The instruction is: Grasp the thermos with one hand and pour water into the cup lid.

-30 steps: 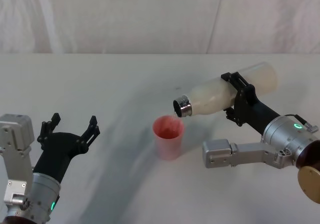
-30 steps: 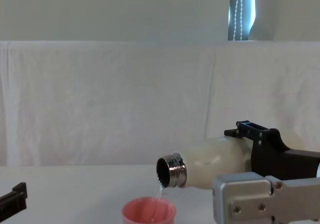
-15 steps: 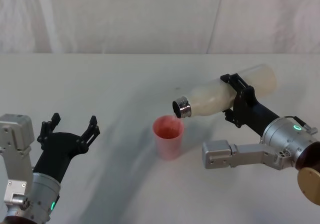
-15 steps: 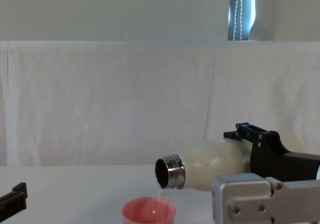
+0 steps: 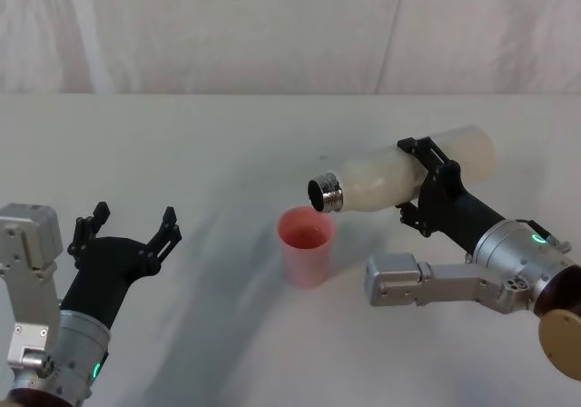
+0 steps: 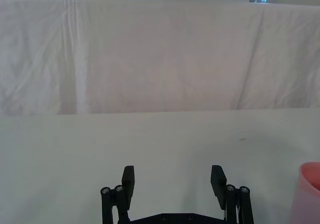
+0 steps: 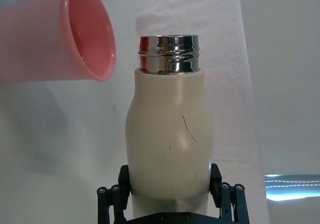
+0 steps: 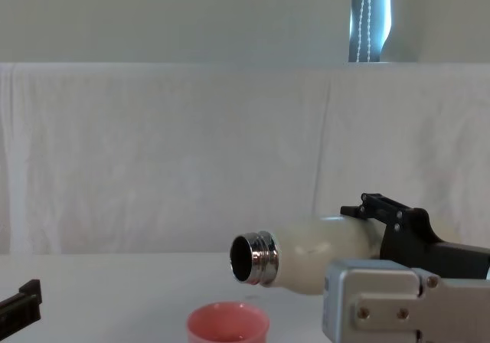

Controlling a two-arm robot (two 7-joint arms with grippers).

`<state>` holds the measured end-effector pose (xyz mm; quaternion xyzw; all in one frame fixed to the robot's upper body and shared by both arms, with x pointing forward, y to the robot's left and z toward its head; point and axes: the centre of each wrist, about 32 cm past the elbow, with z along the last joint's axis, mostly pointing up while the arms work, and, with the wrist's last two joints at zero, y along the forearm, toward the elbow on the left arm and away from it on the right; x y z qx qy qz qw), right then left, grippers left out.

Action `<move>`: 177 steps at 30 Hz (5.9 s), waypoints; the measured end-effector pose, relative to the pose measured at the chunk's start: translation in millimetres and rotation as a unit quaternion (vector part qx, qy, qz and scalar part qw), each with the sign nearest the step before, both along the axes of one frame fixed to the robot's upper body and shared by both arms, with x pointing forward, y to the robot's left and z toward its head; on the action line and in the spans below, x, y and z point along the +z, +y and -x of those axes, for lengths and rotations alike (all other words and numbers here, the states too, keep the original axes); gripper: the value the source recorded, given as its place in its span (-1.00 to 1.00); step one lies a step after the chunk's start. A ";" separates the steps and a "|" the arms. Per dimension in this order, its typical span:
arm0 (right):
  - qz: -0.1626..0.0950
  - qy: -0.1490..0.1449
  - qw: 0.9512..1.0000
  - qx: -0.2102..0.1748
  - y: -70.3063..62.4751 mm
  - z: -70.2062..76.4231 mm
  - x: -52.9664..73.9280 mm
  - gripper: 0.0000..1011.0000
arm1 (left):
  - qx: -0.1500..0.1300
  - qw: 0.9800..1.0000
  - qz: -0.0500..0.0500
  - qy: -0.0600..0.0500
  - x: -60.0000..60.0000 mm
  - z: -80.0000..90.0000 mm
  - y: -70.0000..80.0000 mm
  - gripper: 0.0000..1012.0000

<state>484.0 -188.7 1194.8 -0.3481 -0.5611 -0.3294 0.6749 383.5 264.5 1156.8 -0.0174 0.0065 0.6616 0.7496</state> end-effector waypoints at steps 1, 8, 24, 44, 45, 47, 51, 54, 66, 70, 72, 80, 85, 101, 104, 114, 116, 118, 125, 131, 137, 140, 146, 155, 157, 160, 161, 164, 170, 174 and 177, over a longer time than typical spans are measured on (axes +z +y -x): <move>-0.002 0.000 1.000 0.000 0.0 0.2 -0.2 0.88 | 0.000 1.000 0.000 0.000 0.0 0.0 0.0 0.98; -0.022 0.002 1.000 0.004 -0.1 0.0 0.3 0.88 | 0.000 1.000 0.000 0.000 0.0 0.0 0.0 0.98; -0.111 0.038 0.993 0.001 -4.2 0.5 5.9 0.88 | 0.000 1.000 0.000 0.000 0.0 0.0 0.0 0.98; -0.216 0.087 0.972 -0.020 -11.1 3.7 7.8 0.88 | 0.000 1.000 0.000 0.000 0.0 0.0 0.0 0.98; -0.222 0.091 0.971 -0.021 -11.6 4.0 7.6 0.88 | 0.000 1.000 0.000 0.000 0.0 0.0 0.0 0.98; -0.230 0.096 0.968 -0.023 -12.4 4.5 7.5 0.88 | 0.000 1.000 0.000 0.000 0.0 0.0 0.0 0.98; -0.252 0.105 0.962 -0.026 -13.9 5.1 7.2 0.88 | 0.000 1.000 0.000 0.000 0.0 0.0 0.0 0.98; -0.267 0.110 0.957 -0.027 -14.4 5.4 7.0 0.88 | 0.000 1.000 0.000 0.000 0.0 0.0 0.0 0.98; -0.341 0.129 0.931 -0.025 -25.1 7.3 6.1 0.88 | 0.000 1.000 0.000 0.000 0.0 0.0 0.0 0.98; -0.358 0.133 0.924 -0.025 -27.6 8.4 5.9 0.88 | 0.000 1.000 0.000 0.000 0.0 0.0 0.0 0.98; -0.370 0.135 0.919 -0.025 -28.6 9.2 5.9 0.88 | 0.000 1.000 0.000 0.000 0.0 0.0 0.0 0.98; -0.411 0.149 0.899 -0.024 -28.0 11.0 5.5 0.88 | 0.000 1.000 0.000 0.000 0.0 0.0 0.0 0.98; -0.443 0.165 0.881 -0.025 -26.9 13.6 5.4 0.88 | 0.000 1.000 0.000 0.000 0.0 0.0 0.0 0.98; -0.496 0.199 0.844 -0.045 -27.3 19.2 -0.6 0.88 | 0.000 1.000 0.000 0.000 0.0 0.0 0.0 0.98; -0.510 0.205 0.834 -0.052 -27.9 20.1 -2.0 0.88 | 0.000 1.000 0.000 0.000 0.0 0.0 0.0 0.98; -0.541 0.223 0.808 -0.072 -29.7 21.3 -7.7 0.88 | 0.000 1.000 0.000 0.000 0.0 0.0 0.0 0.98; -0.543 0.223 0.806 -0.075 -30.0 21.3 -8.8 0.88 | 0.000 1.000 0.000 0.000 0.0 0.0 0.0 0.98; -0.547 0.225 0.803 -0.080 -31.1 21.1 -11.0 0.88 | 0.000 1.000 0.000 0.000 0.0 0.0 0.0 0.98; -0.570 0.231 0.783 -0.093 -33.1 21.1 -16.6 0.88 | 0.000 1.000 0.000 0.000 0.0 0.0 0.0 0.98; -0.590 0.235 0.766 -0.101 -34.9 21.5 -21.0 0.88 | 0.000 1.000 0.000 0.000 0.0 0.0 0.0 0.98; -0.611 0.239 0.747 -0.105 -36.2 21.6 -25.6 0.88 | 0.000 1.000 0.000 0.000 0.0 0.0 0.0 0.98; -0.619 0.238 0.741 -0.104 -37.0 21.8 -28.7 0.88 | 0.000 1.000 0.000 0.000 0.0 0.0 0.0 0.98; -0.623 0.235 0.740 -0.097 -38.2 22.9 -35.0 0.88 | 0.000 1.000 0.000 0.000 0.0 0.0 0.0 0.98; -0.626 0.230 0.739 -0.093 -40.3 22.0 -43.0 0.88 | 0.000 1.000 0.000 0.000 0.0 0.0 0.0 0.98; -0.627 0.230 0.738 -0.090 -40.1 21.1 -44.7 0.88 | 0.000 1.000 0.000 0.000 0.0 0.0 0.0 0.98; -0.628 0.231 0.738 -0.088 -39.7 19.8 -46.5 0.88 | 0.000 1.000 0.000 0.000 0.0 0.0 0.0 0.98; -0.628 0.231 0.738 -0.088 -39.6 19.4 -46.9 0.88 | 0.000 1.000 0.000 0.000 0.0 0.0 0.0 0.98; -0.628 0.232 0.738 -0.088 -39.1 18.2 -48.2 0.88 | 0.000 1.000 0.000 0.000 0.0 0.0 0.0 0.98; -0.627 0.233 0.738 -0.088 -39.1 16.1 -50.6 0.88 | 0.000 1.000 0.000 0.000 0.0 0.0 0.0 0.98; -0.627 0.233 0.738 -0.088 -39.8 14.5 -52.0 0.88 | 0.000 1.000 0.000 0.000 0.0 0.0 0.0 0.98; -0.627 0.233 0.738 -0.089 -40.5 13.0 -53.2 0.88 | 0.000 1.000 0.000 0.000 0.0 0.0 0.0 0.98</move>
